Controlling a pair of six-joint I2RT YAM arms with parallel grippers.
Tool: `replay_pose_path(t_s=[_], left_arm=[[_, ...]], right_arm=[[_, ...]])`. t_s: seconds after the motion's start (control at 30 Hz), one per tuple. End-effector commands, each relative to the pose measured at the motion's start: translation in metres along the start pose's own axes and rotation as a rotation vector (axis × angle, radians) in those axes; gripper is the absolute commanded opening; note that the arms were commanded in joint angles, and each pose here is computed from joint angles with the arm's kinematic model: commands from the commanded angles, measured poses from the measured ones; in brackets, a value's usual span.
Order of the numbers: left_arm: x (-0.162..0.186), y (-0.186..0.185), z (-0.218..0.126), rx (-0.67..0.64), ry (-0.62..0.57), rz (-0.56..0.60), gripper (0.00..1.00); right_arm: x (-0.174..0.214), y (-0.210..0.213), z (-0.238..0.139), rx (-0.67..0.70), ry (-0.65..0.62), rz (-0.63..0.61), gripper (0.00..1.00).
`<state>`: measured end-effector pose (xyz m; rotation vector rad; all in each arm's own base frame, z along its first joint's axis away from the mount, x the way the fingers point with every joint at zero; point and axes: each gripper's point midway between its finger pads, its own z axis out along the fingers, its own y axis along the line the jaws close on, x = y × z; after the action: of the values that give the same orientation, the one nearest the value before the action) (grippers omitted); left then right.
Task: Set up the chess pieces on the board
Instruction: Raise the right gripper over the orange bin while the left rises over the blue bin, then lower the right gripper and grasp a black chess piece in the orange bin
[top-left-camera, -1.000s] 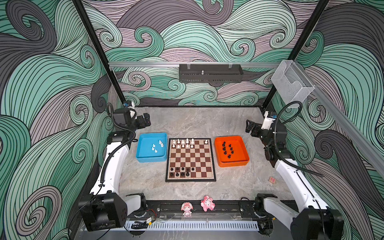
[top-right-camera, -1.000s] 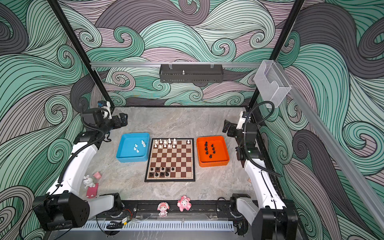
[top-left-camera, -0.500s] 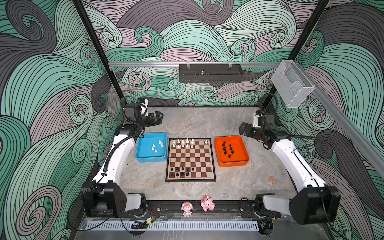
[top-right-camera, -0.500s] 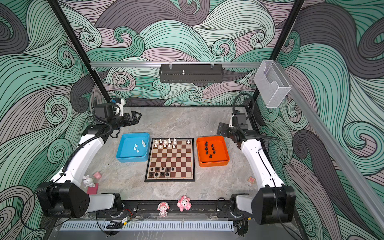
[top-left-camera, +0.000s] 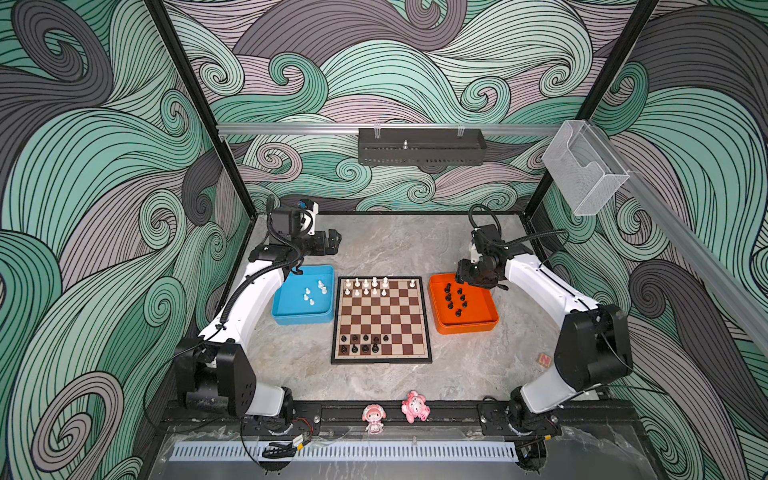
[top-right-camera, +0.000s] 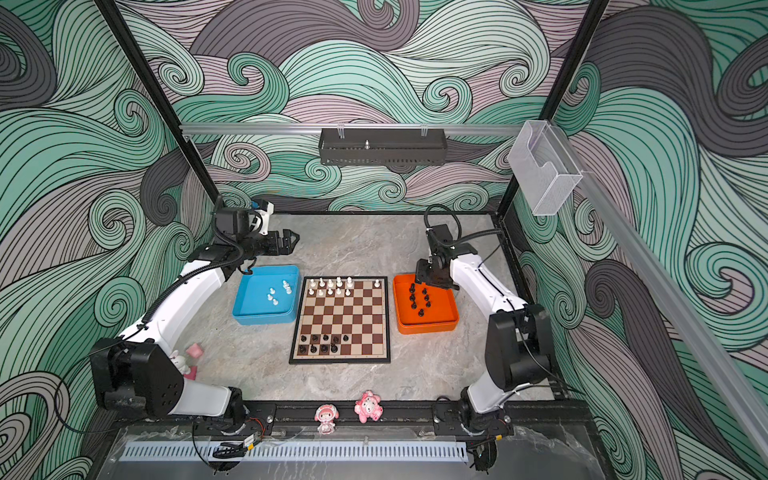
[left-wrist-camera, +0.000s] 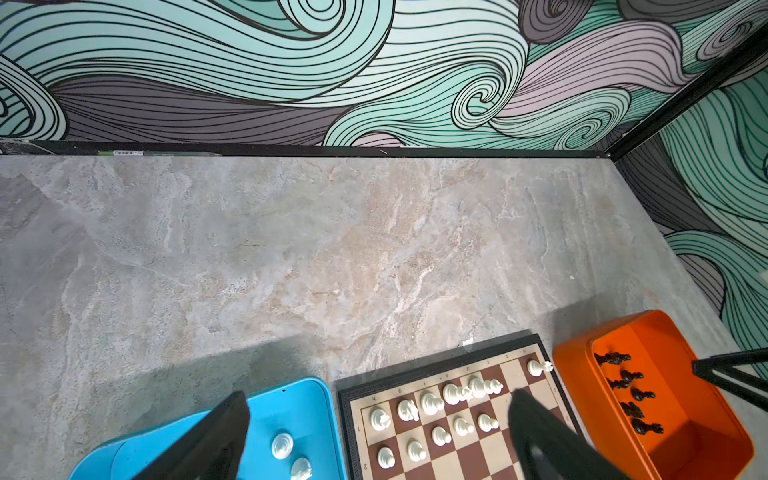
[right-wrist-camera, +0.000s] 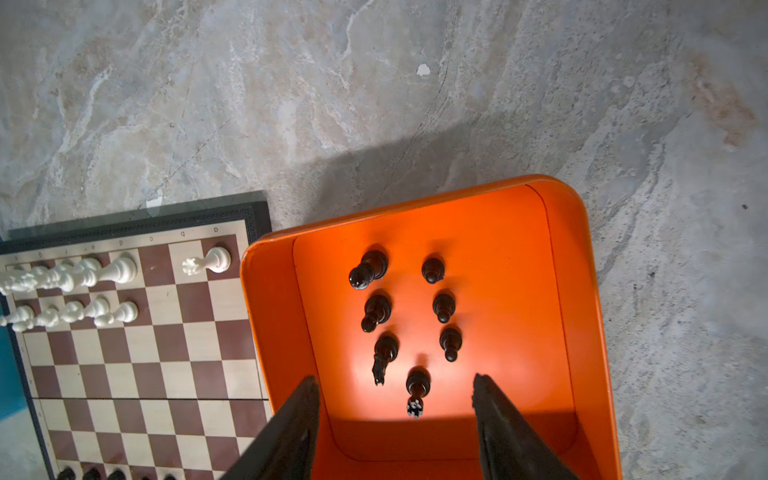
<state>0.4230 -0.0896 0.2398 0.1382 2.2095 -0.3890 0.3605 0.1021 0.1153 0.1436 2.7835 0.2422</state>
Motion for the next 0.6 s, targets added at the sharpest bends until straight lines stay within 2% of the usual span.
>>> replay_pose_path(t_s=[0.0, 0.23, 0.57], left_arm=[[0.017, 0.002, 0.016, 0.007, 0.059, 0.031, 0.99], [0.040, -0.002, 0.032, 0.059, 0.142, 0.051, 0.99], [0.035, -0.007, 0.032, 0.083, 0.149, 0.029, 0.99]], right_arm=[[-0.002, 0.007, 0.002, 0.001, 0.029, 0.029, 0.57], [-0.002, 0.016, 0.023, -0.015, 0.108, 0.076, 0.54], [0.004, 0.017, 0.044, 0.005, 0.171, 0.125, 0.50]])
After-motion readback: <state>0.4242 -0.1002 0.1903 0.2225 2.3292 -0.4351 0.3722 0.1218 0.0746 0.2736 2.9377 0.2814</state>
